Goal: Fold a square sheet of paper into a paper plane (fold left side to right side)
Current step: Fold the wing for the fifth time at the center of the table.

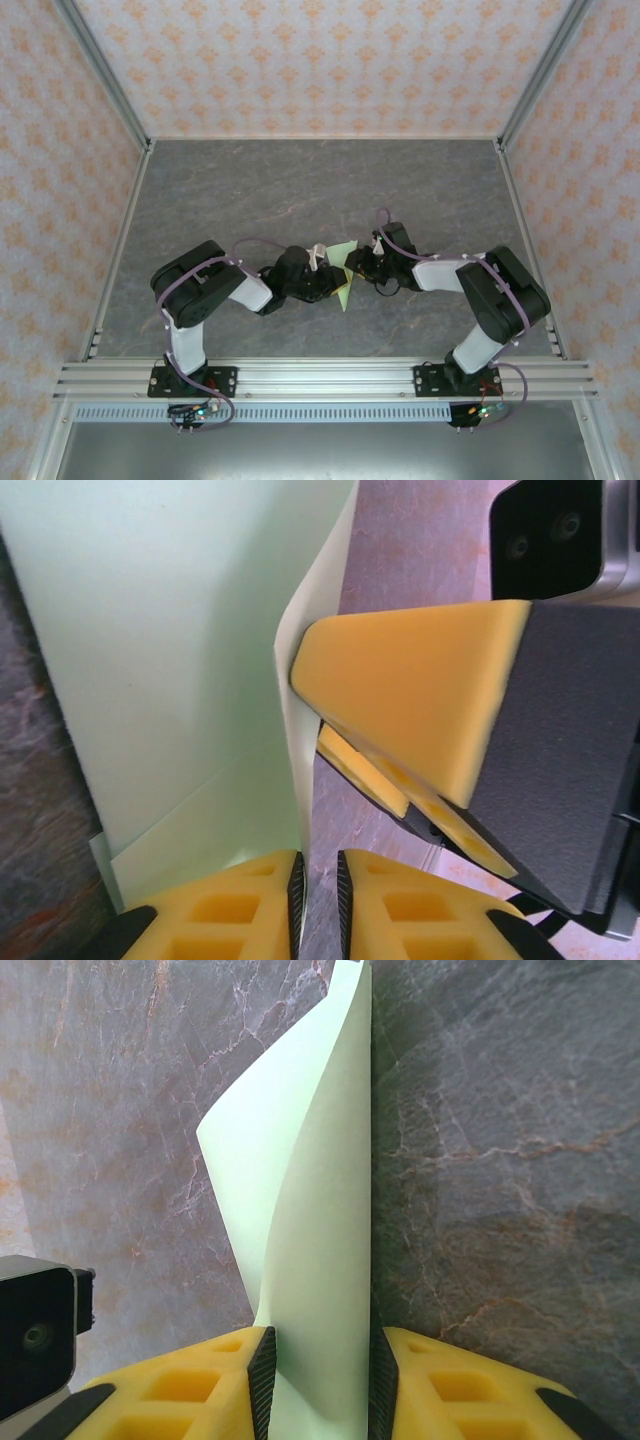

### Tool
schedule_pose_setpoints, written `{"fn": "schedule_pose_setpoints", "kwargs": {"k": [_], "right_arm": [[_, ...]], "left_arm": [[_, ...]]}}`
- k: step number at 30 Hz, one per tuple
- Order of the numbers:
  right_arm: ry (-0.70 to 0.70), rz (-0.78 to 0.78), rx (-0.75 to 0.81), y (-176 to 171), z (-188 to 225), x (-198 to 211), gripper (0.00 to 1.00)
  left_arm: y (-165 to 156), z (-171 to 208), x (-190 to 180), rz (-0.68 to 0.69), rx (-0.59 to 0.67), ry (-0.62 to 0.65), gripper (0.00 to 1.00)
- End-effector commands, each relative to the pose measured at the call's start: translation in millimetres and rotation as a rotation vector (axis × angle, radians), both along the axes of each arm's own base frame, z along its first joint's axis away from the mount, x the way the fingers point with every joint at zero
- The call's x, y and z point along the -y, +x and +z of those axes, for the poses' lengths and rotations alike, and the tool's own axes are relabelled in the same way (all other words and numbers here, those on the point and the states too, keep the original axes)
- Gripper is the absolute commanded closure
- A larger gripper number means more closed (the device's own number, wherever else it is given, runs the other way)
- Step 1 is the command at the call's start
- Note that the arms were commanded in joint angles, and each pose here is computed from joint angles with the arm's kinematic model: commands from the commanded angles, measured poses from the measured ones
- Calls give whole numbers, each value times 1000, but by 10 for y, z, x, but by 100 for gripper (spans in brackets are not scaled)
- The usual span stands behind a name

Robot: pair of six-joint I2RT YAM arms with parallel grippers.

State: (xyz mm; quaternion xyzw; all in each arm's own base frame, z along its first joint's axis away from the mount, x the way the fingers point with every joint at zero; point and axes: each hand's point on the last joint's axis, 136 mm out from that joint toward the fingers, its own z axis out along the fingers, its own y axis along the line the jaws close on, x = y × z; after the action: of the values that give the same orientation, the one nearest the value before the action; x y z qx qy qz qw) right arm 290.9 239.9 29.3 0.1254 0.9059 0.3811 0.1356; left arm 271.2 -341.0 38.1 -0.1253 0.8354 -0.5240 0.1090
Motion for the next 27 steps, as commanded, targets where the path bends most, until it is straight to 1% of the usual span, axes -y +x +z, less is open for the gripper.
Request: {"fn": "schedule_pose_setpoints", "kwargs": {"k": [1,3,7,9,16,20,22,27], "right_arm": [[7,18,-26,-8,-66,-73,65],[6,18,-28,-12,-70,-74,65],[8,17,-26,-10,-62,-73,65],[17,16,-19,-2,-32,-81,64],[33,13,23,55,145,-101,62],[19,3,54,114,272,-73,59],[2,-10,66,151,322,-29,53],[-22,-45,96,228,441,53,34]], "left_arm": [[41,24,40,8,20,-2,82],[37,2,25,10,18,10,85],[37,-5,-1,19,21,20,93],[32,-11,-18,21,24,29,95],[16,-9,-66,26,31,44,98],[17,5,-67,26,35,40,100],[12,4,-68,26,34,40,100],[14,22,-78,29,39,38,100]]}}
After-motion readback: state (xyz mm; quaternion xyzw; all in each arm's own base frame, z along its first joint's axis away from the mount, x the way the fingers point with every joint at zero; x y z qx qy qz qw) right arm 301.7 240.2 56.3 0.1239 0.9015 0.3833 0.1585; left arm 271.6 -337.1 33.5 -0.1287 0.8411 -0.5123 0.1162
